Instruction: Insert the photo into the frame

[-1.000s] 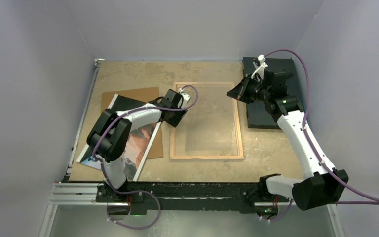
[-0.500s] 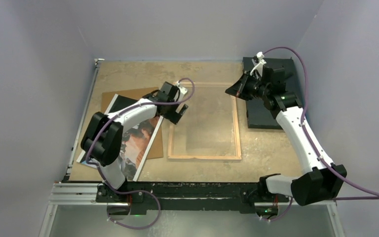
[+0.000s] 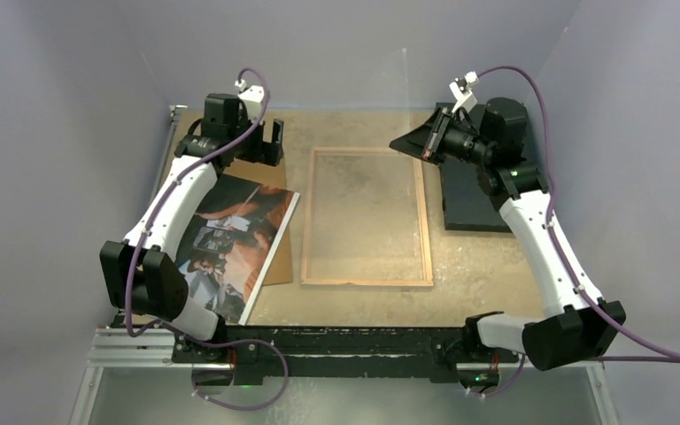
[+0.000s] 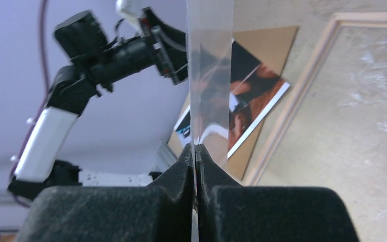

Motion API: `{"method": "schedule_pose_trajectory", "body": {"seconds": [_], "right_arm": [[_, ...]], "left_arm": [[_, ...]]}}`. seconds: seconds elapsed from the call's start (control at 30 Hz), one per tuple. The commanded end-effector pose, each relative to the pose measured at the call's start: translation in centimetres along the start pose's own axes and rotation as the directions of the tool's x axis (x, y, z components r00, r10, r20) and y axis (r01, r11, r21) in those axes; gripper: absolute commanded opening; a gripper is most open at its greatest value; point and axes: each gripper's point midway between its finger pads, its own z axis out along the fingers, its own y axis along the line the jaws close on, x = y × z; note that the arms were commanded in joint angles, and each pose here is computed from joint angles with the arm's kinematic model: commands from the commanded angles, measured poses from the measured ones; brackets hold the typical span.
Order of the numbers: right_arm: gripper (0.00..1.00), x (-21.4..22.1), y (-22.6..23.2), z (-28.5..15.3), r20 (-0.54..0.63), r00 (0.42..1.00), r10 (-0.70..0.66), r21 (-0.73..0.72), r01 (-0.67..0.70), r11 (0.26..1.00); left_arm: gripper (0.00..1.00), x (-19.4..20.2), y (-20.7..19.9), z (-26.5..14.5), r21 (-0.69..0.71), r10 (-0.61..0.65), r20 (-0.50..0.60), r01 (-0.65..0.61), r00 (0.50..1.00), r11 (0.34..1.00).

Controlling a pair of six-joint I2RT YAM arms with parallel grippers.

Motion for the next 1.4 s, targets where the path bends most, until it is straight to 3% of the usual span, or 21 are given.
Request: {"method": "schedule_pose_trajectory", "body": {"seconds": [0.0,0.2,0.43,0.87,1.37], "right_arm": [[0.0,1.2,2.4,-0.5,-0.043,0.999,0.022,-0.16,-0.029,0.987],[0.0,5.5,-6.0,3.2,-0.157,0.981,0.116,-0.049,-0.125,0.991],[0.0,6.3,-13.2,5.2,-0.174,0.983,0.056,0.169,-0.026,0.985],[0.0,5.8,-18.7,5.3,-0.139,0.99,0.011,0.372,0.042,0.927],[0.0,4.7,-22.1,5.1,-0.126,0.992,-0.007,0.492,0.068,0.868]], "left_arm": [[0.94,3.3,1.2,0.0,-0.031,-0.011,-0.067,0.009,0.998,0.999],[0.93,6.9,2.6,0.7,-0.08,0.053,-0.136,-0.064,0.989,0.995],[0.91,9.8,3.3,1.5,-0.088,0.096,-0.196,-0.115,0.976,0.99],[0.89,12.7,1.4,3.1,-0.015,0.149,-0.265,-0.159,0.953,0.987],[0.86,14.3,-1.0,6.1,0.015,0.23,-0.302,-0.236,0.925,0.972]]}}
